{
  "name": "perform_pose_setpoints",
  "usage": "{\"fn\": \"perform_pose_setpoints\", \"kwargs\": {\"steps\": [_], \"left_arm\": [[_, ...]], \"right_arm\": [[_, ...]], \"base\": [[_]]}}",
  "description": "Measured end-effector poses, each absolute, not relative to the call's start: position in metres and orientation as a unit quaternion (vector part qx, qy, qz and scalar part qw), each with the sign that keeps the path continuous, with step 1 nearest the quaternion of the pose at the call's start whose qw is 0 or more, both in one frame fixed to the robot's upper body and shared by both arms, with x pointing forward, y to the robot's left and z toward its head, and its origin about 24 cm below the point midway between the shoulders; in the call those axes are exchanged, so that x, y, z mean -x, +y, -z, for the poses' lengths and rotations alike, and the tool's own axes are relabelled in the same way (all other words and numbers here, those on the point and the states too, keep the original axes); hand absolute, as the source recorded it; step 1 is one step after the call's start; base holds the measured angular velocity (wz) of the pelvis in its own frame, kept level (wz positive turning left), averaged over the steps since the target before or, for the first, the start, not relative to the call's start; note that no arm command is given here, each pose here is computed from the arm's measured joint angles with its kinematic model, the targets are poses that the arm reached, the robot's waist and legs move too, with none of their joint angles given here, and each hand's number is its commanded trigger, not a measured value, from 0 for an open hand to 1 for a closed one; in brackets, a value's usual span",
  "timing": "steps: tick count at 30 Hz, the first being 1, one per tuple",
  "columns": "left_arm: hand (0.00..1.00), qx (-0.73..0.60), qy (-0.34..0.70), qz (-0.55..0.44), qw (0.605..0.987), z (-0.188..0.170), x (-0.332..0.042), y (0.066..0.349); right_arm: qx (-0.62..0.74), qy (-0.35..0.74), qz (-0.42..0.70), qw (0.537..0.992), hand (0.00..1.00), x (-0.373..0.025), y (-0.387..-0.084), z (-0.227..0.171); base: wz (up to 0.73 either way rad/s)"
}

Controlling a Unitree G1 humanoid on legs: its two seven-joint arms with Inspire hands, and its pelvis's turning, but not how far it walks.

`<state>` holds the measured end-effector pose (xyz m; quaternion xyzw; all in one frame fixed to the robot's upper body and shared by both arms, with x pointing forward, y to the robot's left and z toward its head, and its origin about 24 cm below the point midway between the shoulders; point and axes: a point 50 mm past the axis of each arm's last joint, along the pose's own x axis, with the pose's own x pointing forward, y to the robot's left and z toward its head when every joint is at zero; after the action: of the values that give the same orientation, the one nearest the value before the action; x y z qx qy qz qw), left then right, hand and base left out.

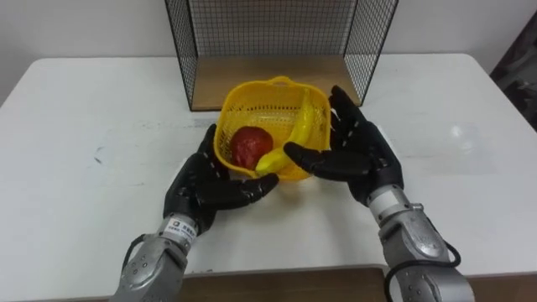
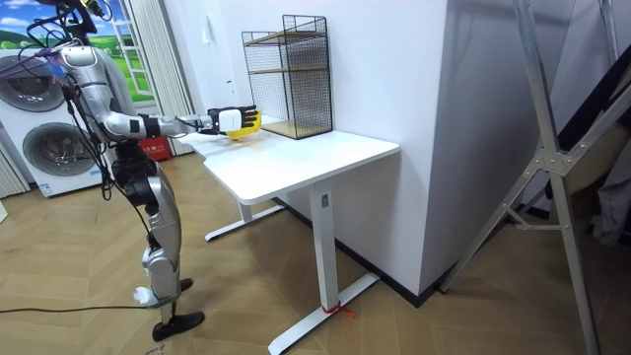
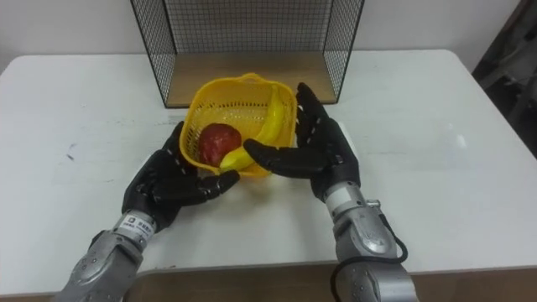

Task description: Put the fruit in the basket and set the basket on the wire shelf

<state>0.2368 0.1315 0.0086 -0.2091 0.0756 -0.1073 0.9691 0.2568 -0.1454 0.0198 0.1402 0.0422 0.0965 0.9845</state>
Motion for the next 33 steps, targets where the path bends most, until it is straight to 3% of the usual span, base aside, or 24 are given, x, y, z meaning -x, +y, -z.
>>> {"fn": "perform_pose_setpoints", "kwargs": {"steps": [27, 33], "left_arm": [[0.00, 0.198, 0.040, 0.112, 0.973, -0.025, -0.246, 0.133], [0.00, 0.177, 0.045, 0.078, 0.980, -0.017, -0.245, 0.150]], "right_arm": [[-0.151, -0.004, -0.095, 0.984, 0.00, -0.262, -0.144, -0.038], [-0.148, 0.024, -0.115, 0.982, 0.00, -0.253, -0.132, -0.024]], "base": [[0.01], [-0.16]]}}
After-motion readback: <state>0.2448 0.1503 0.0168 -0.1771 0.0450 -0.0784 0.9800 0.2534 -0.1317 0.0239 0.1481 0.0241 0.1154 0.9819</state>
